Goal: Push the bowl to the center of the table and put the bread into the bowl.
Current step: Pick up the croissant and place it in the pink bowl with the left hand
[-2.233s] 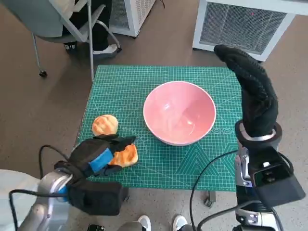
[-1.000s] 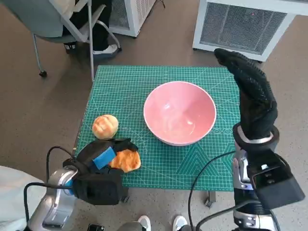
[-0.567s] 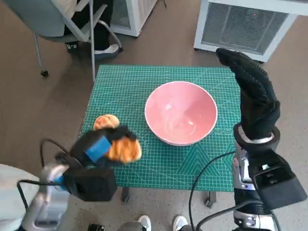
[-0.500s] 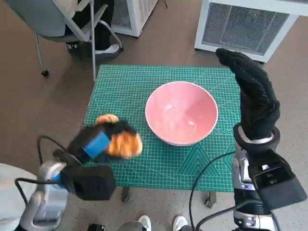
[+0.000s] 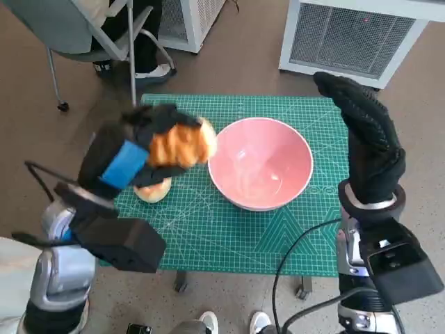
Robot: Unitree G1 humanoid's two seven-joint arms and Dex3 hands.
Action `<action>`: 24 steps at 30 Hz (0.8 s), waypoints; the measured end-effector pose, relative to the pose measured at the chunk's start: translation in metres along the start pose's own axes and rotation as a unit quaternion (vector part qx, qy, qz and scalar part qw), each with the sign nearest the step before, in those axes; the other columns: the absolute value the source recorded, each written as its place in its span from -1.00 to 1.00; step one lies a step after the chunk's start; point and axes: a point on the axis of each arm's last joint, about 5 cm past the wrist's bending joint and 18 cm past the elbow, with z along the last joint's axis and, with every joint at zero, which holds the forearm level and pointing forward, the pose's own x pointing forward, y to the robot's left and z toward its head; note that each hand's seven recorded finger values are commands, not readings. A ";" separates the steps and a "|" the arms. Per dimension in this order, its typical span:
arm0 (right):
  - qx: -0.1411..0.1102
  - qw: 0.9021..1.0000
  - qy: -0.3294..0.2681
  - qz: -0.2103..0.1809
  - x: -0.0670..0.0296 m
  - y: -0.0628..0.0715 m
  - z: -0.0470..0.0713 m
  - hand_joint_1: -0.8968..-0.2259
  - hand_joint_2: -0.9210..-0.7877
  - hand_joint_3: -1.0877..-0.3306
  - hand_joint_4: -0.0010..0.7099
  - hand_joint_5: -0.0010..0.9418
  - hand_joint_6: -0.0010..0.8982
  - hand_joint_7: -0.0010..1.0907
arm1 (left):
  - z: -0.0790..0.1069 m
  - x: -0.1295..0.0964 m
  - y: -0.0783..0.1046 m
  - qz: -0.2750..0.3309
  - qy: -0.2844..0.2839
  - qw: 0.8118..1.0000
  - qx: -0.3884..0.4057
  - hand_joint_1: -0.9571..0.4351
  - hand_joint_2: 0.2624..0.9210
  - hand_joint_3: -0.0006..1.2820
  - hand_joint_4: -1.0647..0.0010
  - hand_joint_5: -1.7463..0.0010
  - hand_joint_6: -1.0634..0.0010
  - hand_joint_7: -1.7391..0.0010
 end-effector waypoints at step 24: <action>-0.009 1.000 -0.003 -0.012 -0.0025 -0.004 0.004 0.27 -1.00 0.35 0.21 -0.97 -0.87 0.38 | 0.007 0.089 -0.054 -0.137 -0.093 0.986 -0.011 0.38 1.00 -0.93 -0.44 -0.23 -0.14 -0.38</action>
